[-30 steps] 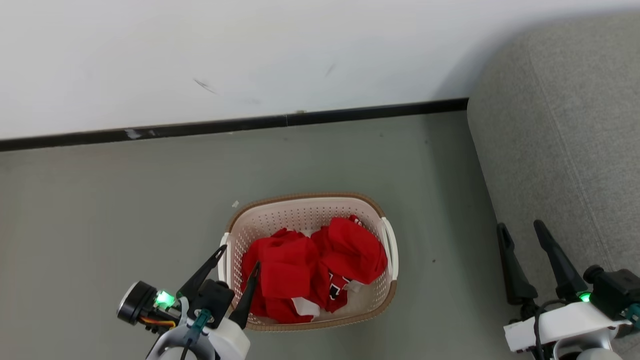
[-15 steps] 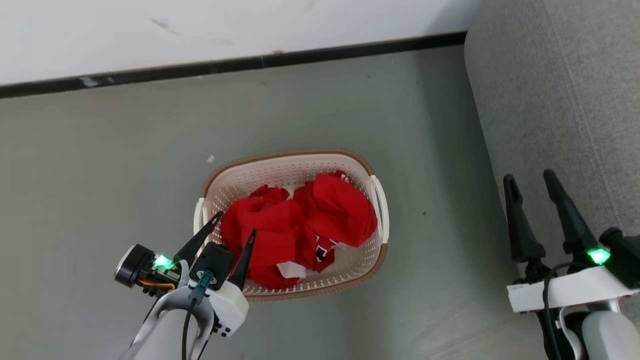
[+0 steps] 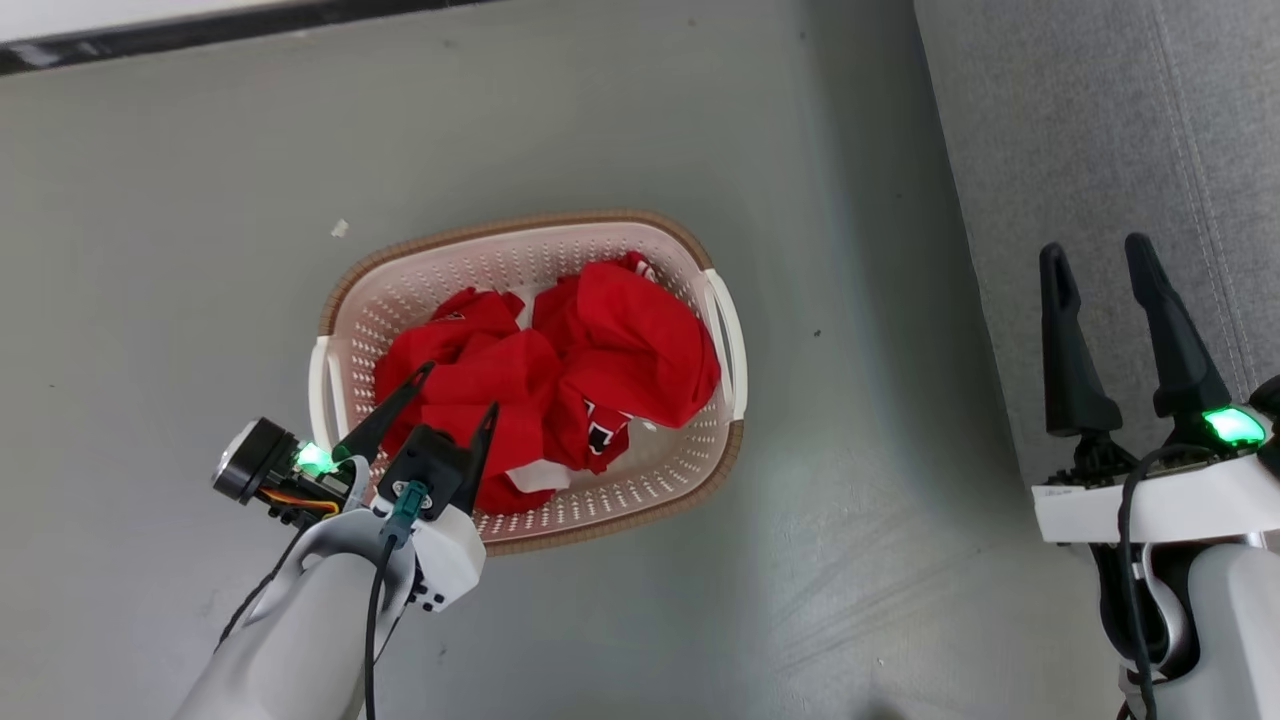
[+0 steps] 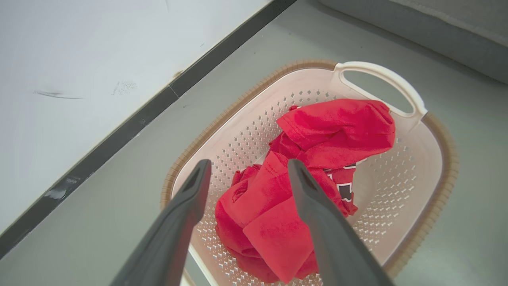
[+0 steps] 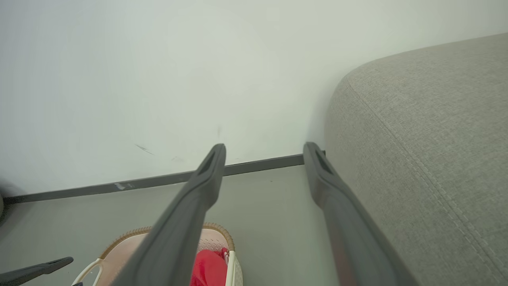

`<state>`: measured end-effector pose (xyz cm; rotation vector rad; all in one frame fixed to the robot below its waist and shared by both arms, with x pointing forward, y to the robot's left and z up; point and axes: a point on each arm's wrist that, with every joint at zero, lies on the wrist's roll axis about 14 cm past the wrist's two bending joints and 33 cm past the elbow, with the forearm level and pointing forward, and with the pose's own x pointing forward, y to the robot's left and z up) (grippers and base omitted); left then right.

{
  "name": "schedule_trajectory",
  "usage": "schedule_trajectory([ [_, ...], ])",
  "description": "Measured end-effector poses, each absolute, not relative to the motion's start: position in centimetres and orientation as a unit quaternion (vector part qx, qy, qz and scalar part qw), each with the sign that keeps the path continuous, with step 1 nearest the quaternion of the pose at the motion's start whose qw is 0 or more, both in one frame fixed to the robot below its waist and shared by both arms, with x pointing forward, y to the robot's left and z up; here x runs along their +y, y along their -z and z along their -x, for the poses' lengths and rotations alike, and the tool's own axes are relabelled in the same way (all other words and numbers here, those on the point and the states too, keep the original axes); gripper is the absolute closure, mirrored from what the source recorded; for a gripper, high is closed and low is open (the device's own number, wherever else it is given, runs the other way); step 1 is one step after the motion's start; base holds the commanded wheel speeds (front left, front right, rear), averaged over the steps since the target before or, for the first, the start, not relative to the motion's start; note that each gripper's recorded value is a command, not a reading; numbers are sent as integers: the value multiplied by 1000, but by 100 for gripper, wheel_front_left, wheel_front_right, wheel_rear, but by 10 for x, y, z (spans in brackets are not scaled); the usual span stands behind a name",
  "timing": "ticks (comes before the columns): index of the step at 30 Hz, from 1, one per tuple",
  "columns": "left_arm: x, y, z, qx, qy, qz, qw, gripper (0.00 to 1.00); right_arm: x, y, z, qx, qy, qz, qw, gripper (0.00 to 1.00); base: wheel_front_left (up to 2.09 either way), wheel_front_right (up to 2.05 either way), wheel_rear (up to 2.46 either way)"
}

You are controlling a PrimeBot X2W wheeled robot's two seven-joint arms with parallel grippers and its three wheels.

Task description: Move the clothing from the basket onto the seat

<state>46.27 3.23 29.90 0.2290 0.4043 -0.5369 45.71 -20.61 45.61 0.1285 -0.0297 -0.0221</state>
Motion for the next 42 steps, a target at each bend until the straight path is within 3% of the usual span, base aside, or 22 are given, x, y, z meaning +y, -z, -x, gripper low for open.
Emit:
schedule_trajectory([
  [18, 15, -223, -462, 242, 343, -173, 891, 0, -220, -431, -488, -7, 24, -58, 998, 0, 0, 0, 0],
  [37, 21, -170, -472, 313, 348, -217, 857, 0, -225, -404, -499, 16, 28, -55, 998, 0, 0, 0, 0],
  [38, 21, -169, -473, 315, 347, -217, 856, 4, -225, -403, -499, 18, 28, -56, 998, 0, 0, 0, 0],
  [39, 21, -168, -474, 316, 347, -217, 856, 31, -225, -401, -499, 19, 28, -56, 998, 0, 0, 0, 0],
  [42, 20, -166, -473, 320, 347, -217, 854, 71, -225, -402, -504, 14, 27, -55, 998, 0, 0, 0, 0],
])
